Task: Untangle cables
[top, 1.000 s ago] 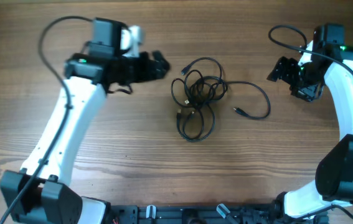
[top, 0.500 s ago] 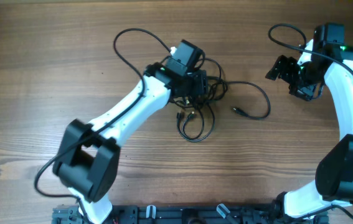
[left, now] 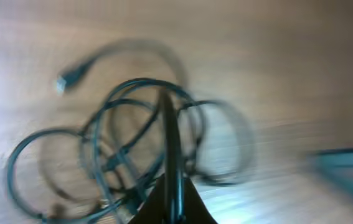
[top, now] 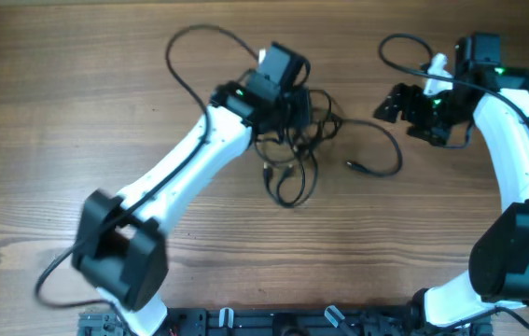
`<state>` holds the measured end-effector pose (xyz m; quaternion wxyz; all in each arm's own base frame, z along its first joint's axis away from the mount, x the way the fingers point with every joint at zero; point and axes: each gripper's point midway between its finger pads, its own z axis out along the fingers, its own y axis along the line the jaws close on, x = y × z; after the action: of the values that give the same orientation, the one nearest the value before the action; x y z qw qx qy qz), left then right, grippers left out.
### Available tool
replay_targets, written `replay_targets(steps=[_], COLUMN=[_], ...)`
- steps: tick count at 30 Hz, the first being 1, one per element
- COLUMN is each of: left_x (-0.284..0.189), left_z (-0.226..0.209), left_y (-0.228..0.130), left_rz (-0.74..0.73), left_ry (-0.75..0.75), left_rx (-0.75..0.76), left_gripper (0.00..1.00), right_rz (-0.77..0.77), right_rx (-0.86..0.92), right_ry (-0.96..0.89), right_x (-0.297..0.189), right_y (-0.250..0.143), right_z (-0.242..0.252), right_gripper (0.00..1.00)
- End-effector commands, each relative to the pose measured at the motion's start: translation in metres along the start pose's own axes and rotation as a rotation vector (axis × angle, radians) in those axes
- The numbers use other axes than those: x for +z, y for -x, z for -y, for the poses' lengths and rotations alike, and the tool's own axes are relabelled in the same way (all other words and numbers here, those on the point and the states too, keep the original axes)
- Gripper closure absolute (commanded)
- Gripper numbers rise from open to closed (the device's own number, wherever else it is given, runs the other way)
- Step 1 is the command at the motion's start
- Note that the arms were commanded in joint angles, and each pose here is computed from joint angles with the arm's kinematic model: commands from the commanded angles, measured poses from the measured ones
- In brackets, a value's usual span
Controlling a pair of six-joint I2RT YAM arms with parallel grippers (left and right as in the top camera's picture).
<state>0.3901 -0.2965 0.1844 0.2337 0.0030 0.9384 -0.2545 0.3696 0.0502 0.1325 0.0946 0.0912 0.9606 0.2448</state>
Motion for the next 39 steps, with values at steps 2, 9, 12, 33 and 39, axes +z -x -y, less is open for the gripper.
replay_targets(steps=[2, 9, 12, 33, 39], left_x=[-0.108, -0.111, -0.108, -0.108, -0.112], left_z=[0.069, 0.054, 0.032, 0.023, 0.027], left_y=[0.037, 0.023, 0.025, 0.022, 0.024], left_rz=[0.161, 0.105, 0.115, 0.092, 0.105], left_ry=[-0.256, -0.200, -0.104, -0.078, -0.098], left_rx=[0.078, 0.056, 0.031, 0.015, 0.019], left_gripper=[0.96, 0.96, 0.96, 0.96, 0.96], right_rz=[-0.017, -0.023, -0.013, 0.063, 0.001], right_rx=[-0.178, -0.191, -0.124, -0.305, -0.217], right_ry=[0.244, 0.452, 0.351, 0.163, 0.156], right_x=[-0.003, -0.012, -0.006, 0.036, 0.068], right_y=[-0.007, -0.009, -0.003, -0.004, -0.003], right_z=[-0.065, -0.105, -0.090, -0.125, -0.113], right_gripper=[0.14, 0.19, 0.20, 0.19, 0.28])
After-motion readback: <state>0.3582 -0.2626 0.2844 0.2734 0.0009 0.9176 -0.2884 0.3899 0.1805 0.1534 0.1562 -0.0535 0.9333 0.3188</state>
